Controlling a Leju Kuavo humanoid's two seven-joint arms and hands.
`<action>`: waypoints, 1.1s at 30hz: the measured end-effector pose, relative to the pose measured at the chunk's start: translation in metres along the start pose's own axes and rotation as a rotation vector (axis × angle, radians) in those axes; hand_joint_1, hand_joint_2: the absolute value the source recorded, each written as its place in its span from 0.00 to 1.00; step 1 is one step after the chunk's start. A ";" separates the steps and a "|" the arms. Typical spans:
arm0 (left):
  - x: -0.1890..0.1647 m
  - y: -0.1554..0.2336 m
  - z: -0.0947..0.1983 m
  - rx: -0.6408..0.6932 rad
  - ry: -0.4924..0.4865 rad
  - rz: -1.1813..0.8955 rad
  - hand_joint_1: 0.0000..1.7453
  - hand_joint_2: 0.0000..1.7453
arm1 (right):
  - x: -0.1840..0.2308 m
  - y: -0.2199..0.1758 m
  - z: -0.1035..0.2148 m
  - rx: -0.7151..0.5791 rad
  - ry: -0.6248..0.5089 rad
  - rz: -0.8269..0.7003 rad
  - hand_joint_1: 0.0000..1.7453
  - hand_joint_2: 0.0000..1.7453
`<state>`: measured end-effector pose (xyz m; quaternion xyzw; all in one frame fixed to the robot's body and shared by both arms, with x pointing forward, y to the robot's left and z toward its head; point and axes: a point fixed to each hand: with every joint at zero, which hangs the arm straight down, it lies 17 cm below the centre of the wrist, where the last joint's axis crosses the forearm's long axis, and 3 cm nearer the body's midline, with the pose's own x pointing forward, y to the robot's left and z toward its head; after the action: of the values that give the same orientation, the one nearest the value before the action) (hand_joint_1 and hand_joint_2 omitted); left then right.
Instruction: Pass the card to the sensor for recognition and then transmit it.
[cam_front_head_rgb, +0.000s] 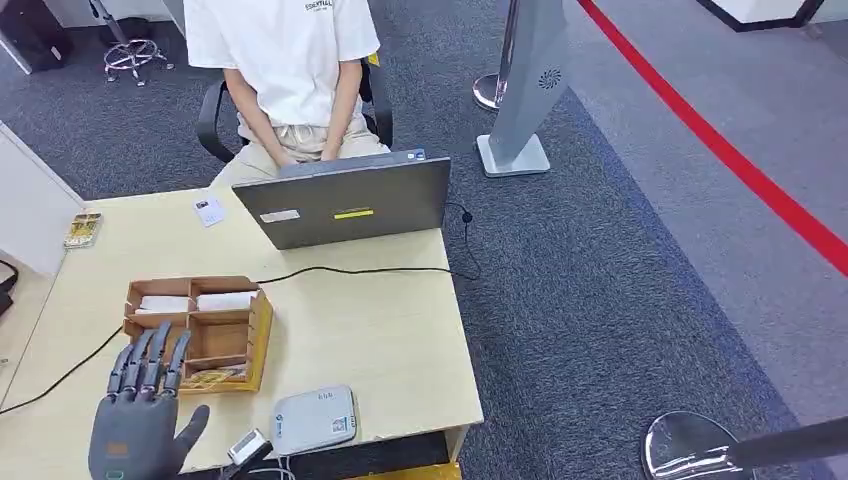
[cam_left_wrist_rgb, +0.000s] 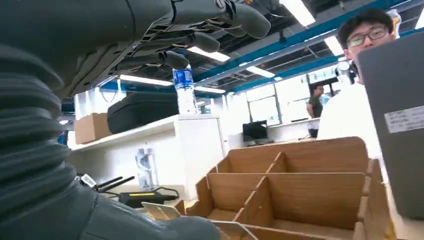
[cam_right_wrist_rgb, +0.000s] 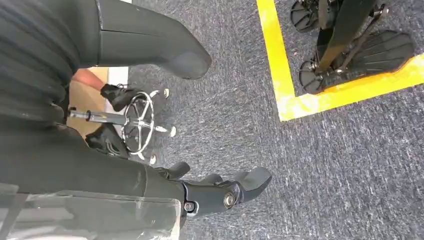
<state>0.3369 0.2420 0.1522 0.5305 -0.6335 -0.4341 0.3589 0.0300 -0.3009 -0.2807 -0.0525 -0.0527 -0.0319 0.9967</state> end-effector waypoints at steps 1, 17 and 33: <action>-0.002 -0.001 0.001 -0.002 0.005 -0.002 0.00 1.00 | 0.000 0.000 0.000 0.000 0.000 0.000 0.00 1.00; -0.023 -0.025 0.011 -0.054 0.082 -0.026 0.00 1.00 | -0.003 -0.001 0.000 -0.003 0.009 0.005 0.00 1.00; -0.028 -0.046 0.004 -0.085 0.100 -0.050 0.00 1.00 | -0.003 0.000 0.000 -0.003 0.009 0.010 0.00 1.00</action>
<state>0.3550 0.2678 0.1077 0.5513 -0.5823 -0.4425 0.4015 0.0274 -0.3010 -0.2810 -0.0539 -0.0478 -0.0272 0.9970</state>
